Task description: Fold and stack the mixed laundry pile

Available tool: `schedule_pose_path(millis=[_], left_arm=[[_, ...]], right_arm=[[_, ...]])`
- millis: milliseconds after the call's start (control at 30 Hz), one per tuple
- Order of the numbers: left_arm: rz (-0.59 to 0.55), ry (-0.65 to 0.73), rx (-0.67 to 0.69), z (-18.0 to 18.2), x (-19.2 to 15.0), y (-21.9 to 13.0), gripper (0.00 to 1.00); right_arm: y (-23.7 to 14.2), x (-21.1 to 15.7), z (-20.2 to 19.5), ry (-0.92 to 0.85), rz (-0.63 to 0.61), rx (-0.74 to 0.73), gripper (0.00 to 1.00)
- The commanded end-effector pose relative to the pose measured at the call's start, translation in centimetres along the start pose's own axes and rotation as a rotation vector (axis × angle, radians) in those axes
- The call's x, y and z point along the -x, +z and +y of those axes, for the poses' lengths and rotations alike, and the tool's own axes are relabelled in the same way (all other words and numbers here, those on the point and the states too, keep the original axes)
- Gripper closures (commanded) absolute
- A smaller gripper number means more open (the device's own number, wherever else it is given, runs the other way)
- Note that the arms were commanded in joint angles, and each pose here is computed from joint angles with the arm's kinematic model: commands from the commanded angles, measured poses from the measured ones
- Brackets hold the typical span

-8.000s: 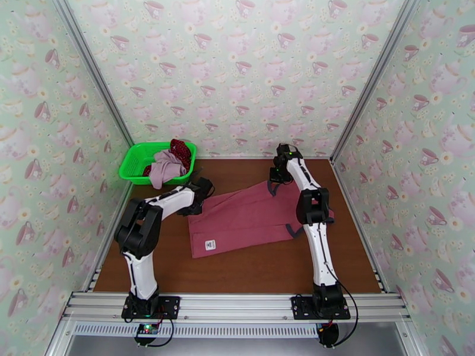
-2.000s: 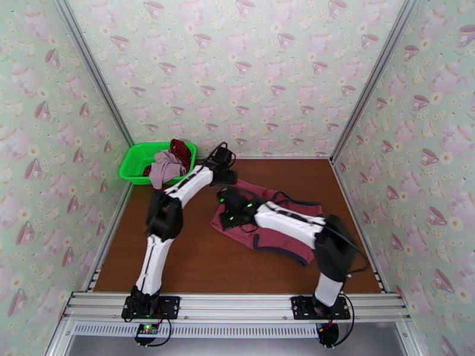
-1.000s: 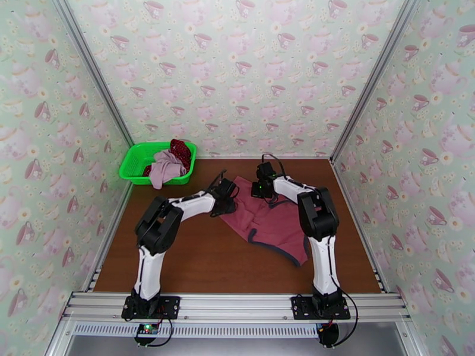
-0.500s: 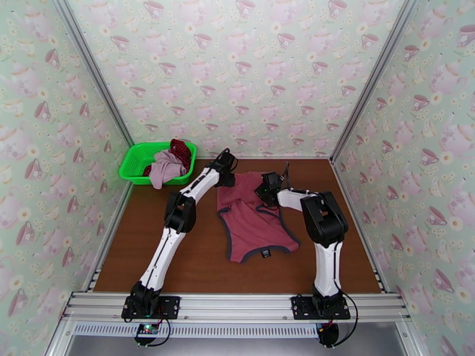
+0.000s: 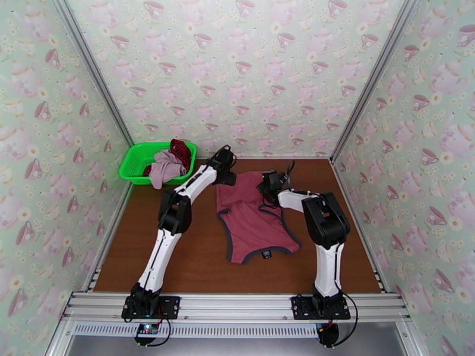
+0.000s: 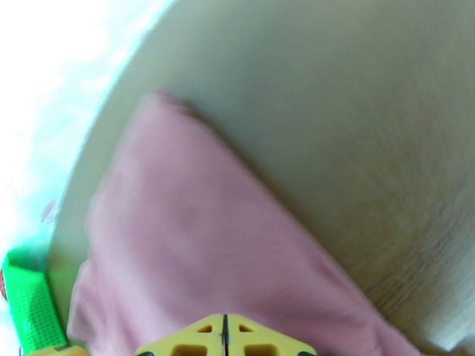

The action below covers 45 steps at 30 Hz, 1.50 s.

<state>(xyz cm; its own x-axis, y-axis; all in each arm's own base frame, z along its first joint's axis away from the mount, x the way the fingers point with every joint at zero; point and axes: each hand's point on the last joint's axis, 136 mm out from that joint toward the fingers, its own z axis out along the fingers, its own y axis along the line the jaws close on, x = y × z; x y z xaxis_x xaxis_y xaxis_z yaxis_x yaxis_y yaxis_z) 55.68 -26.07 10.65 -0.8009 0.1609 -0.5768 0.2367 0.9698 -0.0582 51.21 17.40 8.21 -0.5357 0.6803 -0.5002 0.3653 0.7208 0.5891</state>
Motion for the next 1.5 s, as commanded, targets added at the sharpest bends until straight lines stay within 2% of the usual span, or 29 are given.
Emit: schedule_pose_path(millis=[0,67,133,233,267,333,433,533,567,667,733,833,900,967,1033,1100,1200,1267,1333,1433,1467], left_arm=[[-0.339,-0.019,-0.038,-0.4,8.8,-13.1,0.30],[-0.421,0.020,-0.094,-1.9,8.9,-17.6,0.30],[-0.489,0.125,-0.160,-4.3,7.1,-21.2,0.25],[-0.566,0.340,-0.243,-8.2,0.8,-24.3,0.05],[-0.576,0.423,-0.277,-9.5,-2.1,-24.8,0.00],[-0.580,0.567,-0.317,-11.3,-7.3,-25.2,0.00],[-0.522,0.851,-0.362,-13.0,-16.7,-24.1,0.00],[-0.474,1.156,-0.276,-13.1,-24.2,-23.0,0.00],[-0.430,1.234,-0.261,-12.9,-26.1,-22.6,0.00],[-0.240,1.341,-0.254,-11.7,-30.0,-21.1,0.00],[-0.156,1.415,-0.269,-11.5,-32.4,-20.4,0.00],[-0.122,1.500,-0.269,-11.9,-34.5,-19.2,0.01],[-0.120,1.512,-0.264,-12.3,-34.8,-18.3,0.03],[-0.131,1.524,-0.258,-12.9,-34.7,-17.3,0.07],[-0.140,1.513,-0.262,-13.9,-34.5,-16.3,0.14],[-0.129,1.495,-0.278,-14.6,-34.6,-15.5,0.21],[-0.087,1.475,-0.287,-15.2,-35.1,-14.0,0.37],[-0.053,1.459,-0.283,-15.2,-35.4,-13.3,0.47],[-0.017,1.438,-0.267,-14.8,-35.6,-12.7,0.59],[0.046,1.417,-0.235,-13.8,-35.9,-12.5,0.83],[0.069,1.412,-0.222,-13.4,-36.0,-12.5,0.87]], right_arm=[[-7.6,4.8,7.4,-0.265,-0.083,0.209,0.79],[-11.7,5.3,8.0,-0.433,-0.093,0.239,0.75],[-15.4,5.3,7.9,-0.618,-0.100,0.257,0.72],[-20.3,4.6,6.3,-0.842,-0.106,0.268,0.68],[-21.9,4.4,5.4,-0.893,-0.113,0.257,0.64],[-25.0,4.3,4.2,-0.959,-0.147,0.264,0.56],[-28.3,3.4,2.6,-1.040,-0.184,0.301,0.43],[-31.2,1.6,1.3,-1.176,-0.220,0.381,0.21],[-31.8,0.7,0.7,-1.248,-0.209,0.395,0.19],[-31.9,-1.2,-2.6,-1.495,-0.092,0.330,0.21],[-31.4,-2.6,-5.7,-1.694,0.068,0.260,0.21],[-29.5,-3.4,-11.0,-1.922,0.335,0.092,0.19],[-28.3,-3.3,-13.3,-2.036,0.453,0.012,0.18],[-27.5,-3.6,-13.6,-2.103,0.502,0.024,0.18],[-27.2,-4.5,-12.3,-2.129,0.484,0.126,0.18],[-27.0,-5.3,-12.8,-2.169,0.523,0.168,0.17],[-26.5,-6.5,-14.6,-2.217,0.605,0.145,0.16],[-26.5,-7.8,-15.1,-2.239,0.622,0.188,0.16],[-26.5,-9.1,-16.0,-2.271,0.655,0.221,0.16],[-26.5,-10.5,-17.4,-2.305,0.728,0.238,0.15],[-26.5,-10.8,-17.7,-2.310,0.750,0.245,0.15]])
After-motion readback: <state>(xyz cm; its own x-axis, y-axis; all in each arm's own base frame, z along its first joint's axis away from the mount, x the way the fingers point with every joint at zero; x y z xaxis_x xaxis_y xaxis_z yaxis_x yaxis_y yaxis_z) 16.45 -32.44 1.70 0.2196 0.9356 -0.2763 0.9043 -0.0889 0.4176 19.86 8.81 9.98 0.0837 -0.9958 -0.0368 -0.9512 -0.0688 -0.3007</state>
